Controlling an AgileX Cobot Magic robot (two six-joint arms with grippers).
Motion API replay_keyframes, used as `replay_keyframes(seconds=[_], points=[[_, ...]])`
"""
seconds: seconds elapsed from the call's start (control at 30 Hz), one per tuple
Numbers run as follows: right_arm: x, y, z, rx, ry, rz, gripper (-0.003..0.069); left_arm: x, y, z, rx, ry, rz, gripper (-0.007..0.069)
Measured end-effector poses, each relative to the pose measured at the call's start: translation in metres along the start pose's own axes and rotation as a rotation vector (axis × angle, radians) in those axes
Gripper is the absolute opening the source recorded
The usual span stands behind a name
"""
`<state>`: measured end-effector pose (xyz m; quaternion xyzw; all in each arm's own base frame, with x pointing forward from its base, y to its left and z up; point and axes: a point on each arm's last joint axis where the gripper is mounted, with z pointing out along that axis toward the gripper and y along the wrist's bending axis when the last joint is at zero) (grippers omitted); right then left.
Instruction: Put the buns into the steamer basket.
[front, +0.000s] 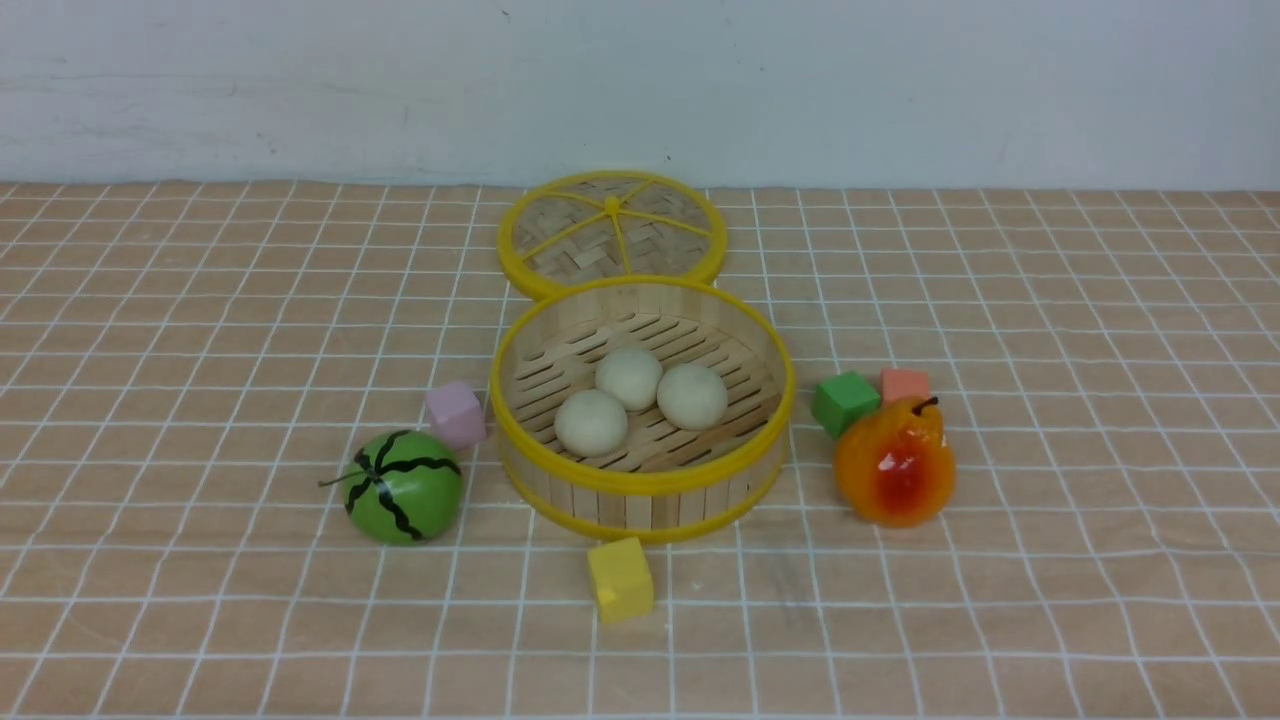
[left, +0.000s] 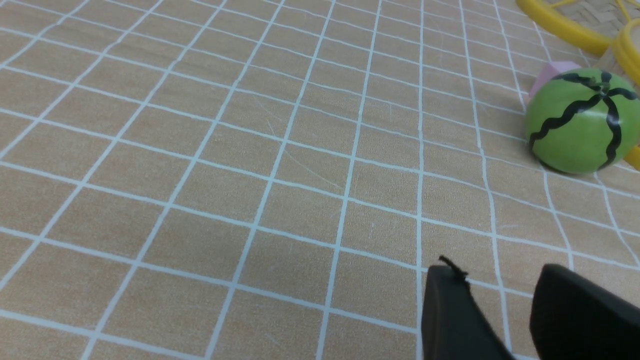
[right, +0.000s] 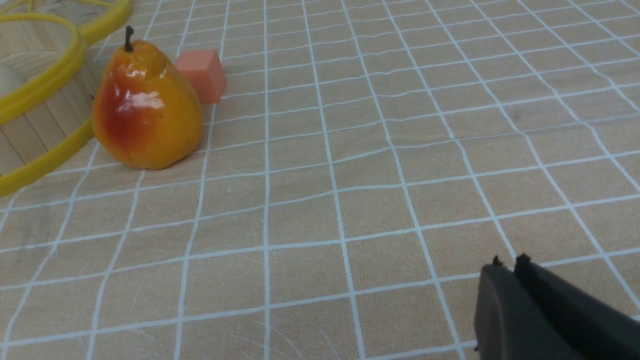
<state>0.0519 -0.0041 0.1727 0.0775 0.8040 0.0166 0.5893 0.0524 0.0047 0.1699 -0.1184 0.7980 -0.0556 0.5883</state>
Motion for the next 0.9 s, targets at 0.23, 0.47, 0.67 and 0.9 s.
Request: replay_keyframes(seconds=[0.23,0.47,0.67,0.9], points=[[0.0,0.0,0.0,0.0,0.0,0.001,0.0036,0.0,0.0,0.0,0.0,0.0,0.0,0.0238],[-0.0001,0.0001,0.0,-0.001,-0.001,0.003,0.0048,0.0,0.0,0.0,0.0,0.0,0.0,0.0238],[-0.0001,0.0001,0.0,-0.001,-0.001,0.003,0.005,0.0,0.0,0.0,0.0,0.0,0.0,0.0238],[-0.0001,0.0001,0.0,-0.001,-0.001,0.003,0.005,0.0,0.0,0.0,0.0,0.0,0.0,0.0238]])
